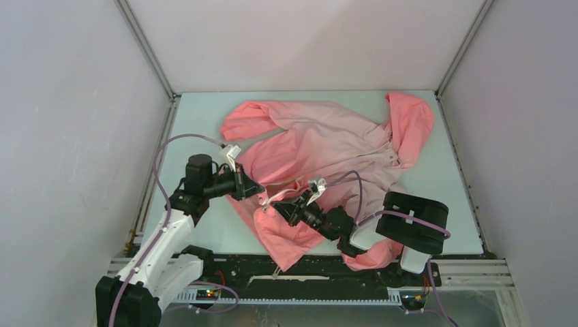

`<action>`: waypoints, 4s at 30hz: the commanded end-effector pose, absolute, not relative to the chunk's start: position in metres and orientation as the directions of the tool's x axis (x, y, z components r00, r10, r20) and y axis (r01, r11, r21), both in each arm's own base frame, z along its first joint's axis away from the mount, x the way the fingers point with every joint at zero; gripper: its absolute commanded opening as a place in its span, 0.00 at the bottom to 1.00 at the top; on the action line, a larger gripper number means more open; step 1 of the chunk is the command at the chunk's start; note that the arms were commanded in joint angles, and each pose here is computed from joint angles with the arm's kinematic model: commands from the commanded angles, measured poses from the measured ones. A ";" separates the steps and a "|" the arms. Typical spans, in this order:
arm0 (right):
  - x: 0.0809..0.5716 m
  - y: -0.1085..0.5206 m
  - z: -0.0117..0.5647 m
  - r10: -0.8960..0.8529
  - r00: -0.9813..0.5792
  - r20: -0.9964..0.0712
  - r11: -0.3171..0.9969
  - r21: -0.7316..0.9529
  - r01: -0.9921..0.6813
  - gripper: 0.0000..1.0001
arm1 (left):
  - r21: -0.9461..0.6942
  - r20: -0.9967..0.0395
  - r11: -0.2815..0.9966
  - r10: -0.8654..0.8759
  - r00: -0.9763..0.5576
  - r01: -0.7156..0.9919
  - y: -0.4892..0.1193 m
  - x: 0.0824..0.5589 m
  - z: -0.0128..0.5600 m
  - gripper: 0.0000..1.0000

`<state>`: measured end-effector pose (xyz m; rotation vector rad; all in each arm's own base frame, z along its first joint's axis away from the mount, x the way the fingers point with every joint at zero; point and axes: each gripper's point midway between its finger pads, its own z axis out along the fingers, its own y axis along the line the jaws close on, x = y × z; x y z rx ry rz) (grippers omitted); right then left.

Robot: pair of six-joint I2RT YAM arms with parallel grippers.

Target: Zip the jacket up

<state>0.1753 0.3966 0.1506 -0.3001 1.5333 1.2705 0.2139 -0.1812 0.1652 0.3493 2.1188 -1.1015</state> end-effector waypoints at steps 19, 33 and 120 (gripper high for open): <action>0.190 0.399 0.176 0.590 -0.520 -0.618 0.352 0.776 -0.523 0.00 | -0.515 -0.781 0.622 -0.056 -0.622 0.590 -0.181 0.210 0.178 0.00; 0.186 0.396 0.174 0.544 -0.557 -0.628 0.400 0.777 -0.486 0.00 | -0.460 -0.809 0.653 -0.029 -0.587 0.602 -0.178 0.209 0.181 0.00; 0.192 0.407 0.175 0.420 -0.650 -0.634 0.417 0.771 -0.482 0.00 | -0.896 -0.113 0.389 -0.667 -0.737 -0.214 -0.156 0.197 0.153 0.51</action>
